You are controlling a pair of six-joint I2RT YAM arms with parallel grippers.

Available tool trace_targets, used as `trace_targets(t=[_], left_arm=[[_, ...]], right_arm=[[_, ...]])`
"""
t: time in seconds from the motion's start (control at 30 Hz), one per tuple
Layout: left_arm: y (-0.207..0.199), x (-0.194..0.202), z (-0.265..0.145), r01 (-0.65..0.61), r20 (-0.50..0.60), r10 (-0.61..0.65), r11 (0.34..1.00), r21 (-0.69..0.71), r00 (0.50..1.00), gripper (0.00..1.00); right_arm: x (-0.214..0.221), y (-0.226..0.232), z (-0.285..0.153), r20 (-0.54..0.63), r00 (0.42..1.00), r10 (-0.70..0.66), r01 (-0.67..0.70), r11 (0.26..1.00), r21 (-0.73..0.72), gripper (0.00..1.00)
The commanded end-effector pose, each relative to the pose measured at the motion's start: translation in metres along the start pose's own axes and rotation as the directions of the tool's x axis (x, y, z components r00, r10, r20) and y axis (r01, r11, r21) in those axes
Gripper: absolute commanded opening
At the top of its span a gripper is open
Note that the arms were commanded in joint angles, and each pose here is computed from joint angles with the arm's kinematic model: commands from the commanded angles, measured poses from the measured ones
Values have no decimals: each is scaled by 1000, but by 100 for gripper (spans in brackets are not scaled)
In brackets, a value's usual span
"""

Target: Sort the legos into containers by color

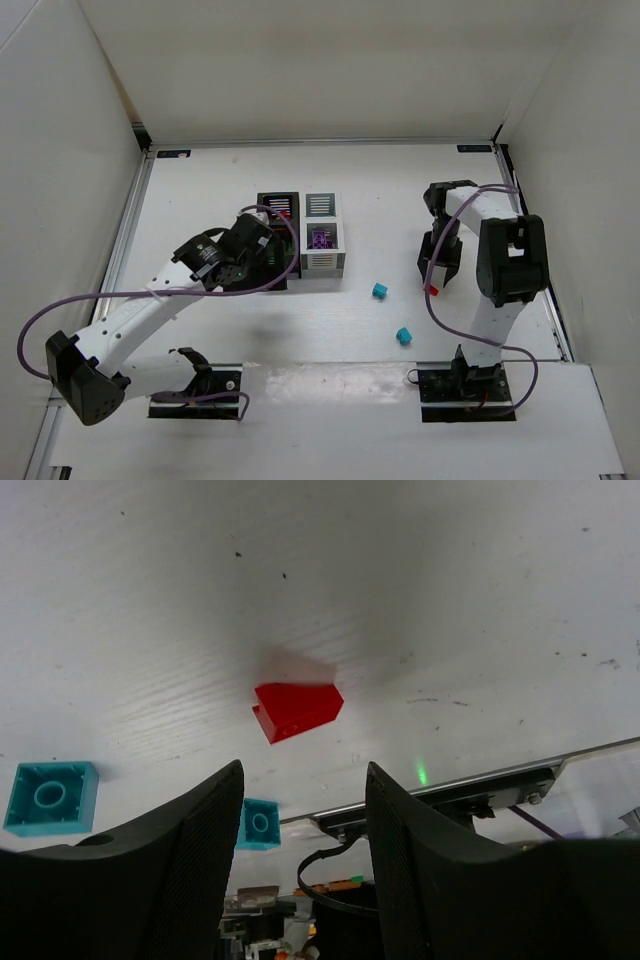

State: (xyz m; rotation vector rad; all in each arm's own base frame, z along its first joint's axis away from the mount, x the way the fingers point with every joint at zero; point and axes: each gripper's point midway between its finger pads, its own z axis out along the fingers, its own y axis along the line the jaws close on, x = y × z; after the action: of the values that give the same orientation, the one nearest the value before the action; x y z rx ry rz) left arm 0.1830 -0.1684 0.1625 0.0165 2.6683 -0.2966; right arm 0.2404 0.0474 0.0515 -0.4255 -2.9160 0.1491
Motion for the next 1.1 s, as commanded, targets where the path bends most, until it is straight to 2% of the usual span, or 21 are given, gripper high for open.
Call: trace_targets(t=[0.0,0.2,0.27,0.67,0.83,0.9,1.07], left_arm=[[2,-1,0,5,2,-5,1000,14,1000,100],[7,-1,4,9,-11,-9,1000,5,1000,100],[7,0,4,6,-13,-6,1000,5,1000,100],[6,-2,10,14,-30,-13,1000,9,999,100],[4,-3,12,14,-41,-14,1000,11,999,100],[1,-3,14,15,-47,-14,1000,18,999,100],[0,0,18,12,-68,-11,1000,16,998,100]], right_arm=[[-12,3,0,22,1000,0,0,1000,7,55],[-10,1,1,-1,1000,-21,21,1000,14,55],[-4,0,3,-50,998,-41,42,999,20,55],[-5,11,2,-74,996,-45,45,999,-9,55],[-2,23,-4,-78,996,-50,45,997,-65,54],[-2,35,-8,-68,997,-39,29,991,-132,54],[0,45,-4,-88,995,43,-59,979,-193,54]])
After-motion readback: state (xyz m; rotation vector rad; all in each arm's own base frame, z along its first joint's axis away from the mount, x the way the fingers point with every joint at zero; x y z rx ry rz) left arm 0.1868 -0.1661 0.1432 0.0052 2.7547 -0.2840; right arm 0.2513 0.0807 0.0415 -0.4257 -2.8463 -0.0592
